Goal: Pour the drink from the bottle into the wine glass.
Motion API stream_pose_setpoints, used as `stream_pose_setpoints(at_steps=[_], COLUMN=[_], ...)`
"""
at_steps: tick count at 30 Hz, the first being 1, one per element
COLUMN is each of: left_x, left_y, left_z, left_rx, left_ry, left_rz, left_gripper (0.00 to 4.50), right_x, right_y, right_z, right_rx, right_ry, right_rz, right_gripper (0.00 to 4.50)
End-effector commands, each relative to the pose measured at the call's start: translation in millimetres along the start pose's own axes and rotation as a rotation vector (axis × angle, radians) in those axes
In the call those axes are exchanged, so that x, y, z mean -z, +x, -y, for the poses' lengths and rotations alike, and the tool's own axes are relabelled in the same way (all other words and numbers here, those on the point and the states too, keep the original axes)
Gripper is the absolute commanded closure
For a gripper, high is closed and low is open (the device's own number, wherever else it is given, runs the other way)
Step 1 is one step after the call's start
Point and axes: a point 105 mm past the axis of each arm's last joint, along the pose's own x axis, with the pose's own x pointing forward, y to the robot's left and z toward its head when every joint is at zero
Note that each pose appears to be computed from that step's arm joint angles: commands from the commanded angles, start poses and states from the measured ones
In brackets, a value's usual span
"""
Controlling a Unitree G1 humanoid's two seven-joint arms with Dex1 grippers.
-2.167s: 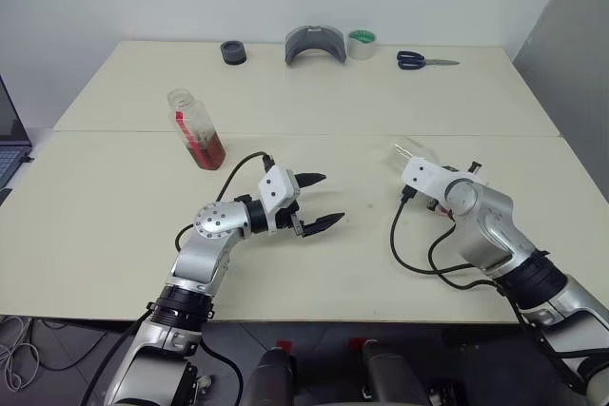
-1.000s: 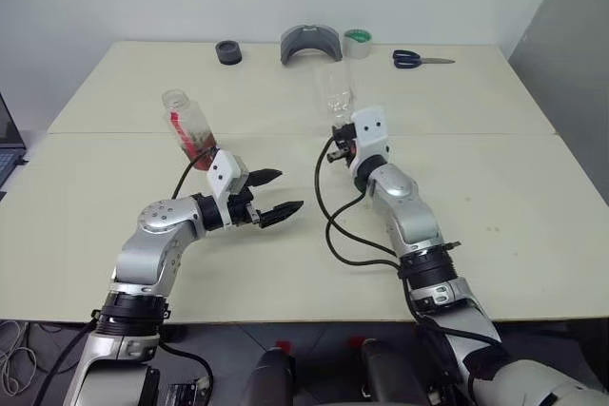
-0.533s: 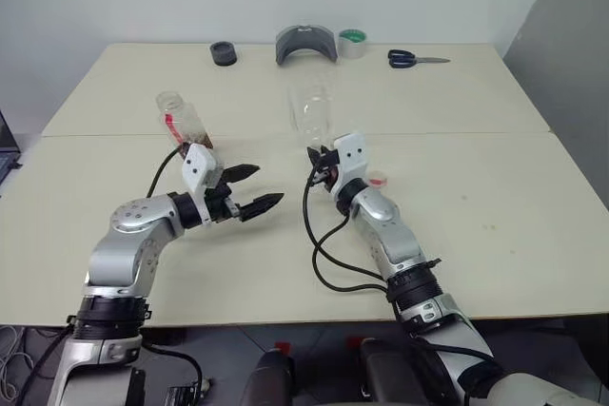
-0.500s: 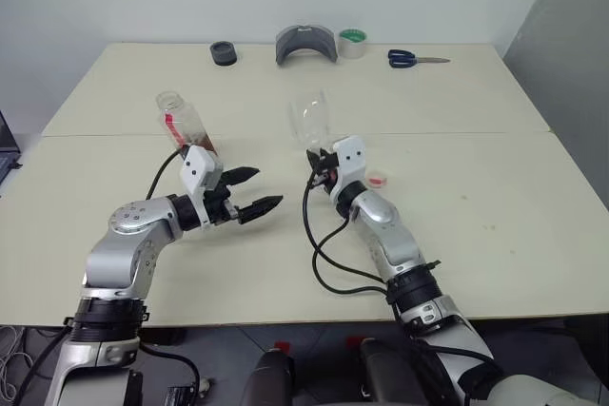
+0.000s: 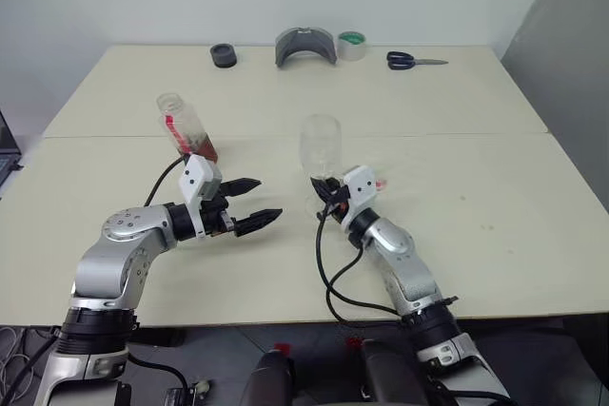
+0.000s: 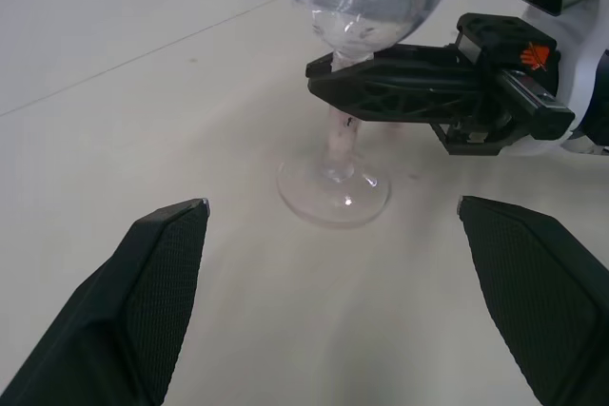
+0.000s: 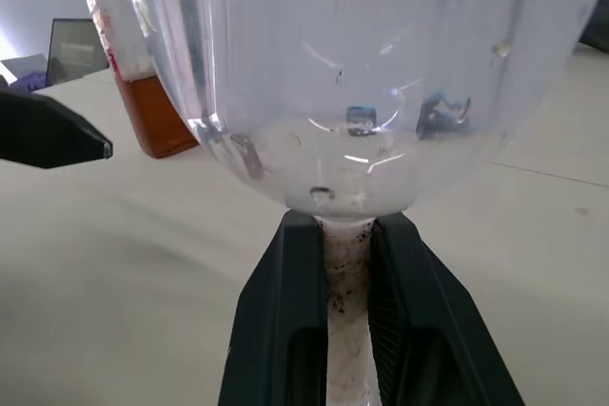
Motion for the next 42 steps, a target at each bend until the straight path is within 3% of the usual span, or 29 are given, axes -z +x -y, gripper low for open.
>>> stream_pose_setpoints(at_steps=[1, 8, 13, 22, 32, 41, 42], left_x=[-8.6, -8.8, -13.7, -26.8, -50.9, -63.0, -64.4], left_y=[-2.9, -15.5, -32.8, -38.2, -40.6, -42.2, -42.1], left_z=[-2.4, -13.8, -19.9, -19.3, -15.8, -14.1, -13.9], left_rx=[-0.007, -0.099, -0.164, -0.197, -0.201, -0.196, -0.195], left_ry=[0.046, 0.069, 0.081, 0.117, 0.14, 0.155, 0.161], left_rz=[0.013, 0.013, 0.018, 0.042, 0.105, 0.124, 0.124], left_gripper=[0.0, 0.0, 0.0, 0.0, 0.0, 0.0, 0.0], right_x=[21.4, -26.2, -44.3, -24.2, -4.1, -4.7, -5.2], right_y=[-1.4, 13.4, 34.9, 67.5, 63.2, 61.9, 61.7], right_z=[-8.9, -13.6, -12.7, -4.2, -0.5, -0.5, -0.9], right_rx=[-0.038, -0.085, -0.12, -0.114, -0.121, -0.127, -0.129], right_ry=[-0.017, -0.139, -0.141, -0.096, -0.067, -0.043, -0.04], right_rz=[-0.093, 0.124, 0.192, 0.101, 0.051, 0.062, 0.066], right_gripper=[4.23, 4.23, 4.23, 4.23, 4.23, 4.23, 3.89])
